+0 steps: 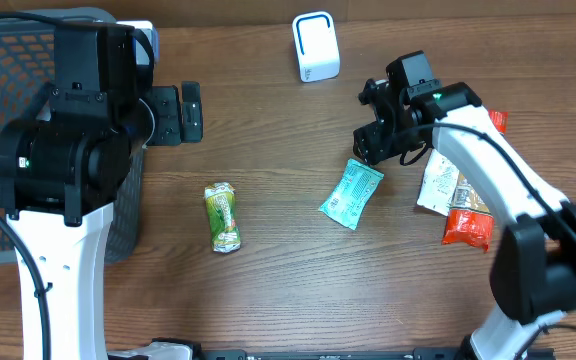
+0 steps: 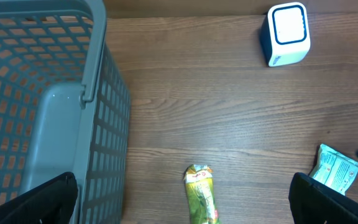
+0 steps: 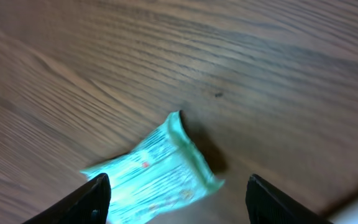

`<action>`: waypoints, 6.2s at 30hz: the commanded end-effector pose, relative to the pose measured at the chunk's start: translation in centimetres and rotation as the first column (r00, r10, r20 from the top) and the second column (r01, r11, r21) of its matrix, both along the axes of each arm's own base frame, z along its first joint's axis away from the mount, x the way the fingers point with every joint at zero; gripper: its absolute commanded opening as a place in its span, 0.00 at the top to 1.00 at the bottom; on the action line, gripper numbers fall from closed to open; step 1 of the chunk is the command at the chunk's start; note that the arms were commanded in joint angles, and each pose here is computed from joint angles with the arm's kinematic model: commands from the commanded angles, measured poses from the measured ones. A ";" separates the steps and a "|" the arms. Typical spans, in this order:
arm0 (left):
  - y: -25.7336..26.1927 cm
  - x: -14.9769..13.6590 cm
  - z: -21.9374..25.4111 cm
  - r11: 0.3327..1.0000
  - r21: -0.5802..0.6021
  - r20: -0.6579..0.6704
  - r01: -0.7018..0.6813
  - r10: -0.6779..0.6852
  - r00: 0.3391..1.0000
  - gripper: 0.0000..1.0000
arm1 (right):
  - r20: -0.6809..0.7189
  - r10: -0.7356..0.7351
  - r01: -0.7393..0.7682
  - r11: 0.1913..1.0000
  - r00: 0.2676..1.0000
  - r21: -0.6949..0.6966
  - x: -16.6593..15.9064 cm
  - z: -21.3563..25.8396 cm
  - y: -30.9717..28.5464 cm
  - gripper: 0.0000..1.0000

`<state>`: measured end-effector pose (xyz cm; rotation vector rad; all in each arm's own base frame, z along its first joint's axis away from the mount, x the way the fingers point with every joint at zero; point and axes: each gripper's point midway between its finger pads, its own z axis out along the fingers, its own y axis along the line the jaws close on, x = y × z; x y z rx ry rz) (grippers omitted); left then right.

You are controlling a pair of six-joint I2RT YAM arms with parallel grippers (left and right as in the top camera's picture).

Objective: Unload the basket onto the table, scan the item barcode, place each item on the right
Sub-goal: 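Reach the right gripper to the blue wet-wipe pack and grasp it, then lift the wet-wipe pack and move it toward the scanner, then hold the wet-wipe pack in front of the white scanner, then place the wet-wipe pack on the right-side pile and release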

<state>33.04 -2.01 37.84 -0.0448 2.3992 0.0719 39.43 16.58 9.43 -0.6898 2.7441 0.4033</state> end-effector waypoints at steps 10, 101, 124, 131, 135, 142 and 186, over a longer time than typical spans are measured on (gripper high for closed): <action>-0.2 0.1 0.0 1.000 0.008 0.000 0.011 -0.011 1.000 0.00 | -0.117 0.167 -0.164 0.986 0.979 0.038 -0.6 -7.0 0.1 0.33; -0.2 0.1 0.0 1.000 0.008 0.000 0.011 -0.011 1.000 0.00 | 0.247 -0.529 0.434 0.830 0.812 0.349 -0.9 20.6 -2.3 0.96; -0.2 0.1 0.0 1.000 0.008 0.000 0.011 -0.011 1.000 0.00 | 0.696 0.614 0.321 0.619 0.372 -0.717 20.8 15.5 6.2 0.96; -0.2 0.1 0.0 1.000 0.008 0.000 0.011 -0.011 1.000 0.00 | 0.609 0.712 0.315 0.523 0.350 -0.792 22.5 10.8 7.3 0.96; -0.2 0.1 0.0 1.000 0.008 0.000 0.011 -0.011 1.000 0.00 | 0.594 0.720 0.303 0.512 0.359 -0.804 22.8 8.9 7.4 0.96; -0.2 0.1 0.0 1.000 0.008 0.000 0.011 -0.011 1.000 0.00 | 0.623 0.706 0.335 0.528 0.337 -0.780 22.8 9.9 7.5 0.96; -0.2 0.1 0.0 1.000 0.008 0.000 0.011 -0.011 1.000 0.00 | 0.008 -0.813 0.807 0.576 0.582 -0.134 -1.8 7.1 -18.2 0.96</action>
